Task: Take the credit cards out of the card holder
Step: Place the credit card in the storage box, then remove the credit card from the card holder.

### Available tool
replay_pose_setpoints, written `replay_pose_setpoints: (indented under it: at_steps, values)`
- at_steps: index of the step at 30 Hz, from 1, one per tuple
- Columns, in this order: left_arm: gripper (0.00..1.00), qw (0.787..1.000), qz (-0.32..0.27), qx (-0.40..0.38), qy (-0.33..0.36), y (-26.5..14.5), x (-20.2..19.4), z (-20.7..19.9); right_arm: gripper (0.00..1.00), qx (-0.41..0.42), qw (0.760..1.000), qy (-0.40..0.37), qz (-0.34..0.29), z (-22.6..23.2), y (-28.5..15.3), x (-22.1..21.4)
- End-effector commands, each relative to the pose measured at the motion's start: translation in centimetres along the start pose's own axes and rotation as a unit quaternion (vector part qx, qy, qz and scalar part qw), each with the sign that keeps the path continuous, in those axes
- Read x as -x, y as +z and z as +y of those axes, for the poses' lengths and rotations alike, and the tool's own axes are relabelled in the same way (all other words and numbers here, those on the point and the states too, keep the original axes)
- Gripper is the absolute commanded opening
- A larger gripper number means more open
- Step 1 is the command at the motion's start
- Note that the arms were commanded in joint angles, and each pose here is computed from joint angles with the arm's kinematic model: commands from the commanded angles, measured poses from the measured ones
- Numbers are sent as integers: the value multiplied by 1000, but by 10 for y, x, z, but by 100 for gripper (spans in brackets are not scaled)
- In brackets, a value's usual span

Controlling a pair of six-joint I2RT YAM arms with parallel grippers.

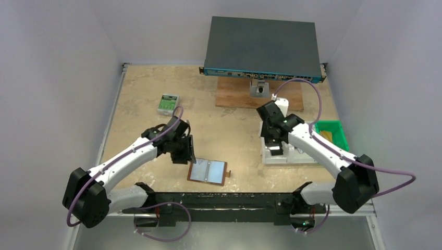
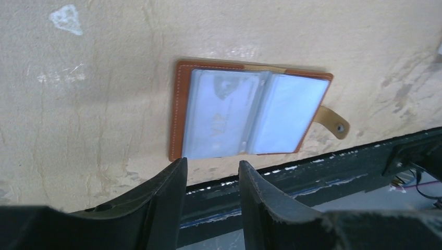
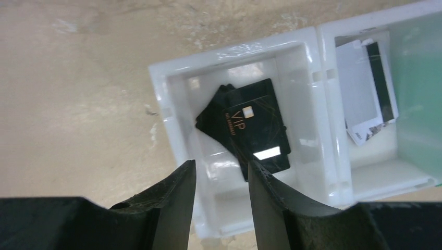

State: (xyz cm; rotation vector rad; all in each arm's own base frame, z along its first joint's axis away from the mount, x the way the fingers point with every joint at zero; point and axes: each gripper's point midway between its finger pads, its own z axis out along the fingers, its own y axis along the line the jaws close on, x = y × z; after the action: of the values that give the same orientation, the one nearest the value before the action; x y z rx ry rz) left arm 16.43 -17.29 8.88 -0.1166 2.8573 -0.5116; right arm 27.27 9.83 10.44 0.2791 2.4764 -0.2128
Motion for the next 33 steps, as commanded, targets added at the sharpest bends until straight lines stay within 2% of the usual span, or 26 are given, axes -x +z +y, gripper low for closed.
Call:
replay_pose_setpoints:
  at_steps: [1,6,10,14,20,26,33]
  values:
    - [40,999,-16,31,-17,12,0,17,41,119,992,18,-30,36,-38,29]
    - [25,999,0,39,-34,31,-9,25,41,226,974,0,-10,90,-73,3]
    - [14,998,6,50,-44,44,-14,32,39,294,955,-30,26,141,-97,-39]
    - [8,997,14,55,-56,56,-20,35,38,337,937,-61,66,177,-110,-85]
    - [3,996,21,42,-72,68,-28,25,37,376,917,-78,105,203,-112,-124]
    - [0,995,30,23,-92,73,-39,6,37,378,914,-84,121,209,-101,-141]
    - [0,994,38,4,-104,71,-47,-8,42,353,920,-103,135,212,-82,-163]
